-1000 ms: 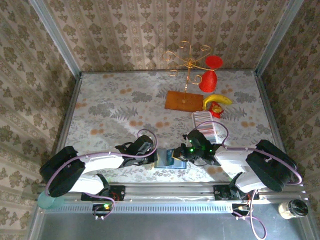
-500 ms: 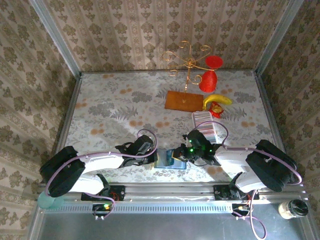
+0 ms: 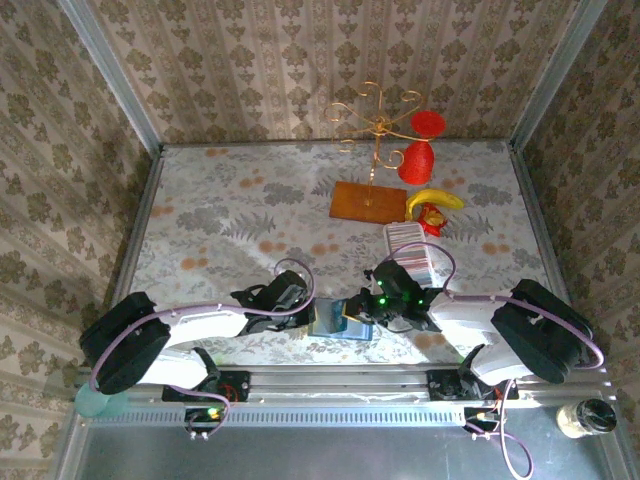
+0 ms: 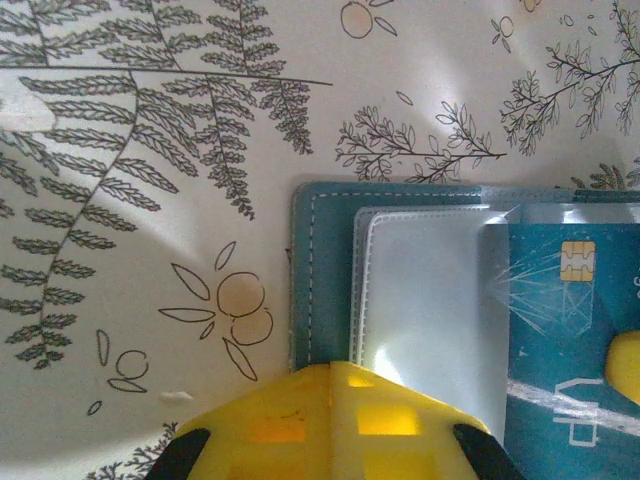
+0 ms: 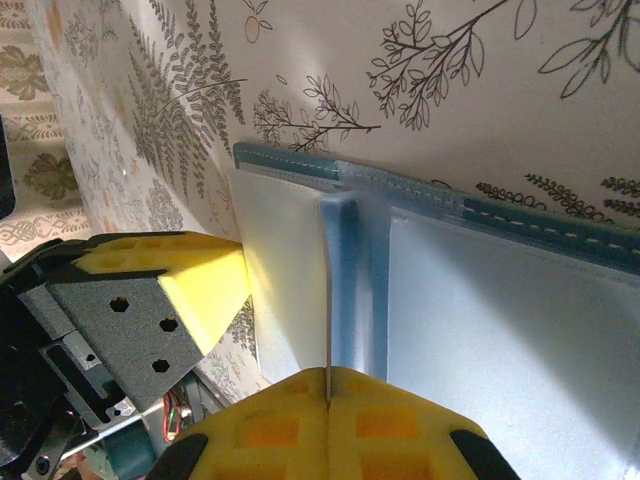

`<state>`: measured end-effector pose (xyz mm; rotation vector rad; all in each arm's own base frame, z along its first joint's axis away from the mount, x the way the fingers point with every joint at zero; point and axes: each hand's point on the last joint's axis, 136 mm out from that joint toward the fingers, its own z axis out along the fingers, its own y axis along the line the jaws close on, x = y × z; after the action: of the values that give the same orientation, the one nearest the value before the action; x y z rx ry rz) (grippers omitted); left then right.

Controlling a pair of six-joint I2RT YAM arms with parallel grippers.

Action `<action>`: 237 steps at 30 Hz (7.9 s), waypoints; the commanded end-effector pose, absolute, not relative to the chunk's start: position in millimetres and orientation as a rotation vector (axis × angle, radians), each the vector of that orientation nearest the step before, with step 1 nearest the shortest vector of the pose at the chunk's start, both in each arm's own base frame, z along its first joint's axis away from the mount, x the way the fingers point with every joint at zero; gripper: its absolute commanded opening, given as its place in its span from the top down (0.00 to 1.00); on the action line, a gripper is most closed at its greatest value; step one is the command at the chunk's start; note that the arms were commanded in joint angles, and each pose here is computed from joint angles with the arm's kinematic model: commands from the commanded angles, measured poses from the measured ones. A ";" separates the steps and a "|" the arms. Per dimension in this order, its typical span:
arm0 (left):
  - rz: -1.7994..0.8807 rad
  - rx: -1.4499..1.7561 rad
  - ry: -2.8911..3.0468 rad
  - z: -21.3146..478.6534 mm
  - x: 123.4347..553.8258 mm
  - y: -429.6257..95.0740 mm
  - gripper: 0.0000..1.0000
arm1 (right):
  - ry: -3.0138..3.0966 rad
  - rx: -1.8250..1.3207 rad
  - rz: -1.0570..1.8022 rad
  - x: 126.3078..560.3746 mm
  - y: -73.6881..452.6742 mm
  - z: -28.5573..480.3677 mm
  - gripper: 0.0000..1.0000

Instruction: Put the credit cards into the card holder

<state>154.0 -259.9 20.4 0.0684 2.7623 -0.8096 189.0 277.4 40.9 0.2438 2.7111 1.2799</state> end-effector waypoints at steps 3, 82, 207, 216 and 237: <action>-0.716 0.056 2.835 5.2 143.0 -247.3 1.00 | 2.741 0.238 1.223 189.4 279.0 37.7 0.96; -0.698 0.024 2.824 3.3 138.2 -237.7 1.00 | 2.904 0.103 0.578 166.8 248.0 42.0 0.62; -0.479 -0.296 2.395 129.7 161.0 -96.2 0.49 | 2.338 -0.140 1.064 222.2 387.8 197.4 0.52; -0.795 -0.092 2.476 118.3 166.3 -176.6 0.40 | 1.774 -1.212 0.459 194.7 279.2 271.0 0.36; -0.980 0.372 2.208 153.2 157.2 -253.6 0.38 | 1.744 -2.079 -0.365 215.4 109.0 117.7 0.22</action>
<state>162.1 -250.0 142.7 0.2770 2.2837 -0.9459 193.9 105.6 112.8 -2.0374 1.8917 -0.2736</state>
